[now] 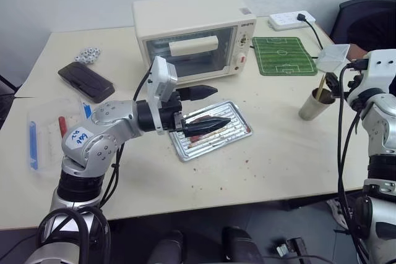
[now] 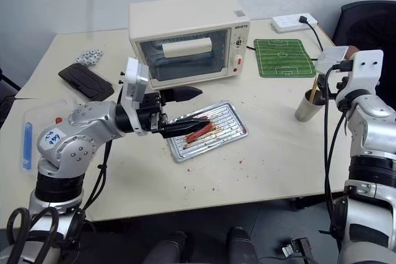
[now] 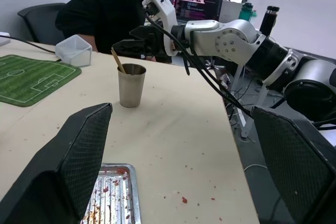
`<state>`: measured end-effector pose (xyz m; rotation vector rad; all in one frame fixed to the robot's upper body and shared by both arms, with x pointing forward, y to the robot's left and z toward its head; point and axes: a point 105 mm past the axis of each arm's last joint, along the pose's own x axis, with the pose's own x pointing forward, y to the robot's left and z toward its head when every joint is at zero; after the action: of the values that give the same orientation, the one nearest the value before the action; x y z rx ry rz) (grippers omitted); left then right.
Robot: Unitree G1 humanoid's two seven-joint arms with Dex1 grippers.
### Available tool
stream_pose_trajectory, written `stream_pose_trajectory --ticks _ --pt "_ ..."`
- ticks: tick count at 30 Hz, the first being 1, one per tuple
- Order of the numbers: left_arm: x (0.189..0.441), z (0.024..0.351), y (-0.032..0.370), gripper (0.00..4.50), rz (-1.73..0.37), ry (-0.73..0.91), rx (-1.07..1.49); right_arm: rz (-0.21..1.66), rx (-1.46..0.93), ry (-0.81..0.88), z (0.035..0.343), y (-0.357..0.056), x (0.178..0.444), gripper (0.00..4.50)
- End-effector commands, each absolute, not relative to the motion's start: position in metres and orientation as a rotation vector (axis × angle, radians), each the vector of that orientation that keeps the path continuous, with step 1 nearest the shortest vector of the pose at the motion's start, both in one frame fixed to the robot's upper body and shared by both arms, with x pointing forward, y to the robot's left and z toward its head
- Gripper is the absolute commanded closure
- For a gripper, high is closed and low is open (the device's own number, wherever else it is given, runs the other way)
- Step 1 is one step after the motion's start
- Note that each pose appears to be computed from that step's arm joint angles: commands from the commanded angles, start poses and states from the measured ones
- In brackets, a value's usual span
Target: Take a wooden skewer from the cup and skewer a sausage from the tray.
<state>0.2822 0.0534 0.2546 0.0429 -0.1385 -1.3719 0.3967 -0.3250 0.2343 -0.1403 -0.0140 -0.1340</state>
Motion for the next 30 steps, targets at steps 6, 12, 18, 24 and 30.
stream_pose_trajectory --ticks 6,12,18,24,30 --pt "0.28 0.264 0.053 0.01 -1.38 -0.186 0.074 -0.145 -0.154 -0.047 0.241 -0.325 0.395 0.0" --pt "0.28 0.264 0.054 0.01 -1.373 -0.185 0.08 -0.141 -0.151 -0.066 0.25 -0.324 0.39 0.0" --pt "0.281 0.264 0.053 0.01 -1.375 -0.186 0.082 -0.169 -0.149 -0.064 0.249 -0.331 0.385 0.0" --pt "0.282 0.264 0.052 0.01 -1.38 -0.189 0.088 -0.178 -0.146 -0.064 0.249 -0.332 0.384 0.0" --pt "0.282 0.265 0.052 0.01 -1.381 -0.191 0.092 -0.179 -0.146 -0.049 0.243 -0.333 0.385 0.0"
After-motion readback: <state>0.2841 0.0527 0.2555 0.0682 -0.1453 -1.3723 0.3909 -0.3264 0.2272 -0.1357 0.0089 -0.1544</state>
